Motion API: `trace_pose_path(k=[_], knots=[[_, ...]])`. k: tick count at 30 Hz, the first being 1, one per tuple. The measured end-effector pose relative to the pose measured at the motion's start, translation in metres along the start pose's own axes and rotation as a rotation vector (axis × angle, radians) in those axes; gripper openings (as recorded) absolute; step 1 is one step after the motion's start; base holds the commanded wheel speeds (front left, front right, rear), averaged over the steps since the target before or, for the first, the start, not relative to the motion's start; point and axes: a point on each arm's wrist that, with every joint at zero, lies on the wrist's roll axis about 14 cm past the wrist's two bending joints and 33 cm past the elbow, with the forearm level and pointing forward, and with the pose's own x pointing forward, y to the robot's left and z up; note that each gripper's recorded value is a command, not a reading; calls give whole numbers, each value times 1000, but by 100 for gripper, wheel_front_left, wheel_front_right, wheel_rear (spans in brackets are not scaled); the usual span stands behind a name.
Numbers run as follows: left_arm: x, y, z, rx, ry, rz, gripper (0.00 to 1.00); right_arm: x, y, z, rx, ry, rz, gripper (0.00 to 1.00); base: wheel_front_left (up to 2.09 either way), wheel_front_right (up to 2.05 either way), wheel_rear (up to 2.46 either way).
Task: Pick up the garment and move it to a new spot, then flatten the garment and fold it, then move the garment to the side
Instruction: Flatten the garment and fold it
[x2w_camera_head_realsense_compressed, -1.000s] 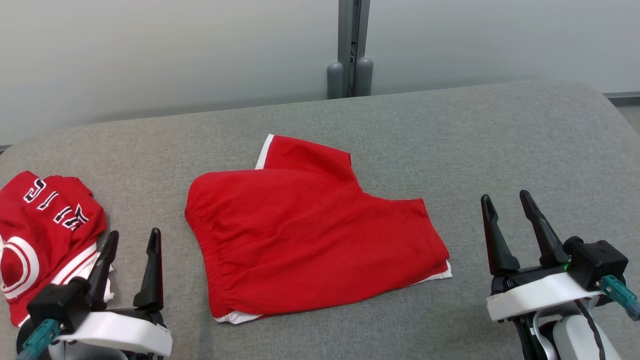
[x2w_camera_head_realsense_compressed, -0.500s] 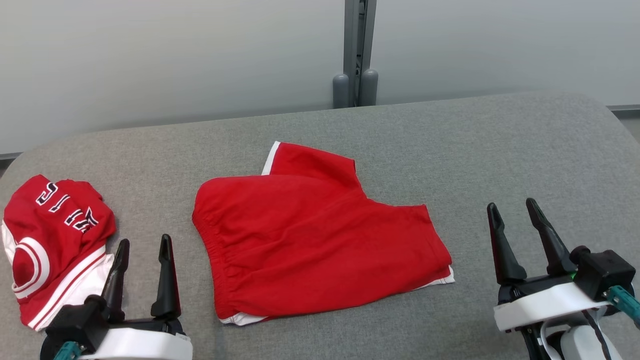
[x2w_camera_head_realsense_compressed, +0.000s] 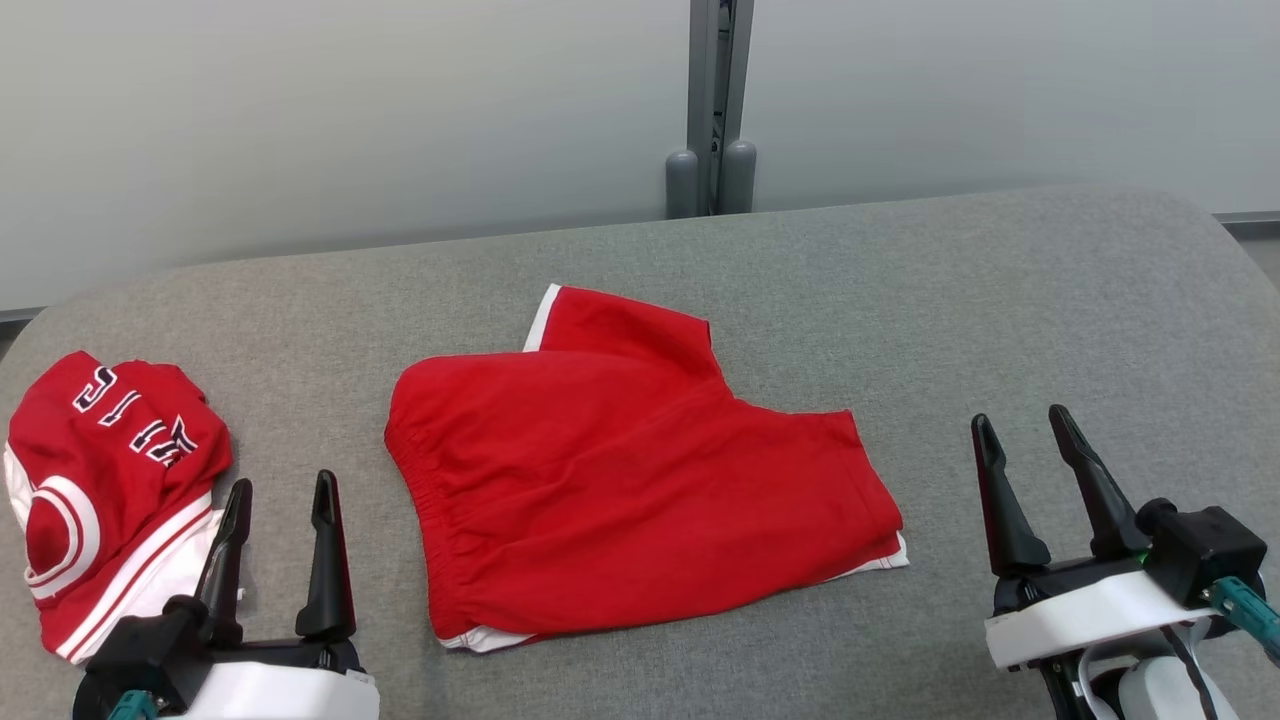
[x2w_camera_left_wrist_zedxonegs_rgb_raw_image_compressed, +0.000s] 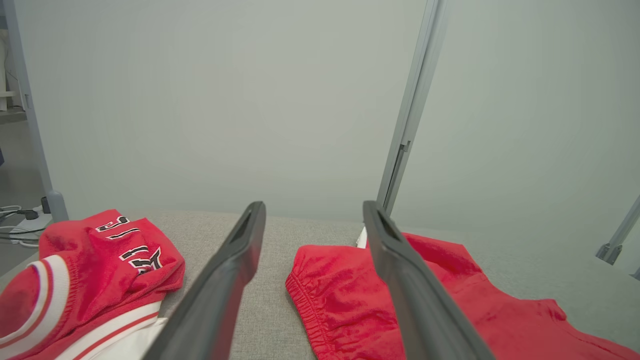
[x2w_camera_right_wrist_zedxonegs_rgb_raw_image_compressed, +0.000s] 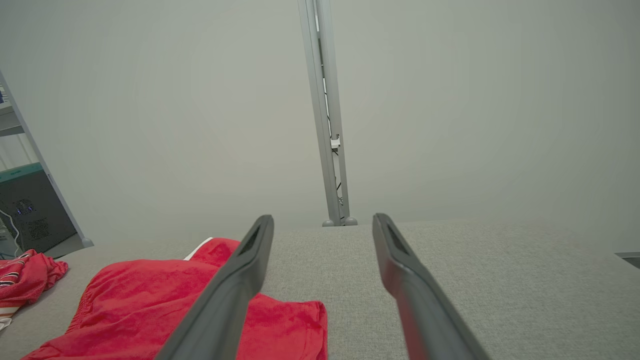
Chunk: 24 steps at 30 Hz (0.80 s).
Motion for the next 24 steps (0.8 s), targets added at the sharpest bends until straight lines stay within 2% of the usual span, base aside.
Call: trace_pose_path(k=[24], knots=[[-2,3,-5,0,7,-2,100,-2,-2,1,-9,2,-1,100,0,0,0]])
